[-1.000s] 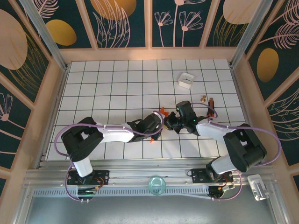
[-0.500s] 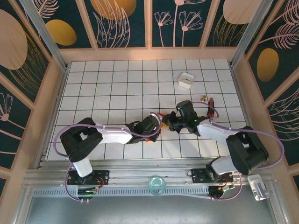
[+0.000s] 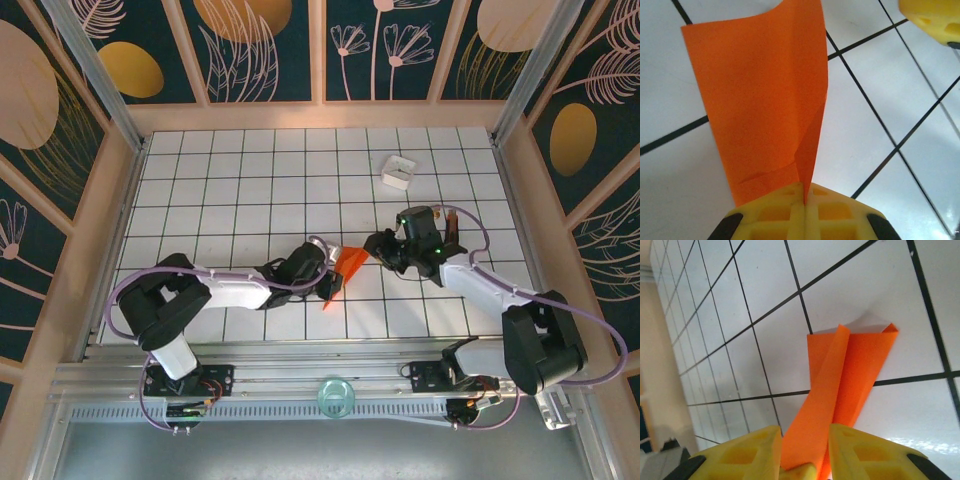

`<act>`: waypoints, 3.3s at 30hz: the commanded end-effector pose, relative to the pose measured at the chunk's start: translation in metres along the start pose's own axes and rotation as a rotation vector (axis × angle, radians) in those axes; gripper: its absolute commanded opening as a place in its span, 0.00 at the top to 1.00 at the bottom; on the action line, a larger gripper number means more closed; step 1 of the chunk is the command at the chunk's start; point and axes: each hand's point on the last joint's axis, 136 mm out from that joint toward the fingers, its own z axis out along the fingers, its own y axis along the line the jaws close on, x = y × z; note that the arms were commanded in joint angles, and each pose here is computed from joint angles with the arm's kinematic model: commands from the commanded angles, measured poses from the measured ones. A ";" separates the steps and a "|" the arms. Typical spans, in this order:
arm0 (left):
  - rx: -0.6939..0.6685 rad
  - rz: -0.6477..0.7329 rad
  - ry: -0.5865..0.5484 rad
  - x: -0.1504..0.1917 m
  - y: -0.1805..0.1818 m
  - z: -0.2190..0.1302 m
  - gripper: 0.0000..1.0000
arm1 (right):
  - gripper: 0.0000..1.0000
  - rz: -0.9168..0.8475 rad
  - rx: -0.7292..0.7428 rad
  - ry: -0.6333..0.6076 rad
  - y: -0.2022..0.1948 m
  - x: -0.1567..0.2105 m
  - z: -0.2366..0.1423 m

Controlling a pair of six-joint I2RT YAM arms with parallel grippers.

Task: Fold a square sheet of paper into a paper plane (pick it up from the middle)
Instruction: Fold the wing for the fifth time at the center of the table.

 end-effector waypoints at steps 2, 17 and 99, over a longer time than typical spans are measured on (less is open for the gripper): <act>0.173 -0.126 -0.003 -0.005 -0.023 -0.003 1.00 | 0.69 -0.155 0.029 -0.001 0.002 -0.005 -0.004; 0.218 -0.235 0.057 0.013 -0.013 0.011 1.00 | 0.73 -0.213 0.187 0.028 -0.039 0.000 0.014; 0.302 -0.601 0.168 0.025 -0.019 0.024 1.00 | 0.91 -0.239 0.284 0.051 -0.091 0.008 0.040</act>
